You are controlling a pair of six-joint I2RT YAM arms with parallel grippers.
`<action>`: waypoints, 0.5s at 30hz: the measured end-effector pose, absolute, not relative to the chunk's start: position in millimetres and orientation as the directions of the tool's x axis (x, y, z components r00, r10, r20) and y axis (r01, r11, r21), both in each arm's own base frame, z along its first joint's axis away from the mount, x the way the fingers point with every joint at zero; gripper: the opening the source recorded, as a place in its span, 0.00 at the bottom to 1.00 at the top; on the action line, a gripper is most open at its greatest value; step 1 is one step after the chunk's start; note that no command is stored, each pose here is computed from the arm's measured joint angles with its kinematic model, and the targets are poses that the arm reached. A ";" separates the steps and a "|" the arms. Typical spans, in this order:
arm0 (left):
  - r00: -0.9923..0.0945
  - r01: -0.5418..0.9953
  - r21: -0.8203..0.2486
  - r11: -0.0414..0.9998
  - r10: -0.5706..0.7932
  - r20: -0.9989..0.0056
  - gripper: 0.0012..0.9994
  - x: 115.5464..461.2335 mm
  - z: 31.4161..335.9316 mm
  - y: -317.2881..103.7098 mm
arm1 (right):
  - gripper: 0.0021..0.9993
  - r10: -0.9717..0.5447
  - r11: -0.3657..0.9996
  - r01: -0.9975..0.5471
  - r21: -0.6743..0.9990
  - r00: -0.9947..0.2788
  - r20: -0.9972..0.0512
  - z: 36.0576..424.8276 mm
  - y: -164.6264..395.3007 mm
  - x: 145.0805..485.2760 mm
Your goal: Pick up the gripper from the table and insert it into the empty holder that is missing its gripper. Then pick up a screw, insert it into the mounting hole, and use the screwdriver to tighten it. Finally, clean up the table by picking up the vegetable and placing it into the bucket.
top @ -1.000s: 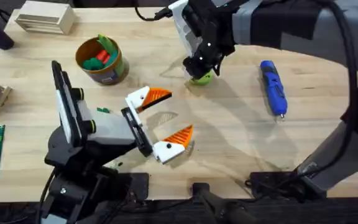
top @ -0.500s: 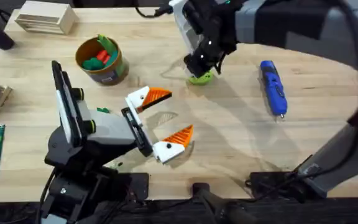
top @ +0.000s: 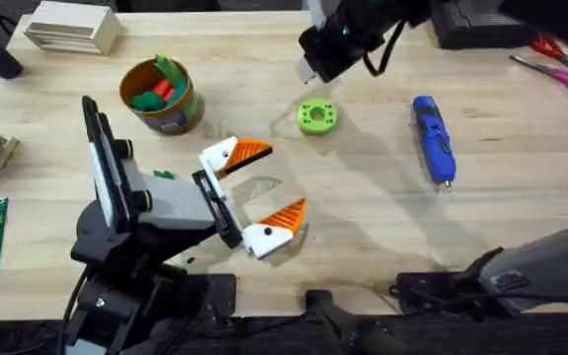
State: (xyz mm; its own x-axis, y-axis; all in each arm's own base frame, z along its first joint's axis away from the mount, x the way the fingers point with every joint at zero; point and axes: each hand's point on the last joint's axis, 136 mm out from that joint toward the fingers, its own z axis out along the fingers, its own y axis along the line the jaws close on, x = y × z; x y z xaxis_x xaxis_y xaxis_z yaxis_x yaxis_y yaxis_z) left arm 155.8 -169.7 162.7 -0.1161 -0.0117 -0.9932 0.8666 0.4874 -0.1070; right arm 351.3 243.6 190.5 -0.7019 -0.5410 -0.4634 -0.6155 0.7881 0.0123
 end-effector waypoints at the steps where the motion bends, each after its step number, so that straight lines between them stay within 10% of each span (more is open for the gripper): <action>1: -0.116 0.867 -0.107 0.487 -0.012 -0.993 0.99 155.8 162.8 -169.7 | 0.00 -0.541 0.783 -0.622 0.028 -0.702 -0.464 195.5 245.7 348.7; 15: -0.116 0.867 -0.107 0.487 -0.012 -0.993 0.99 155.8 162.9 -169.7 | 0.00 -0.583 0.647 -0.750 0.139 -0.604 -0.544 259.5 303.5 305.4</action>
State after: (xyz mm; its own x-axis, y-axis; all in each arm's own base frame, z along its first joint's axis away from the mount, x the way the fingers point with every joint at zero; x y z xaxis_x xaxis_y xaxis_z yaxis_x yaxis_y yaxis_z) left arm 155.8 -169.7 162.9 -0.1157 -0.0118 -0.9932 0.8667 0.4873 -0.1068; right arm 305.4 303.5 259.5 -0.6037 -0.5830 -0.5438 -0.7498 0.6470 0.1388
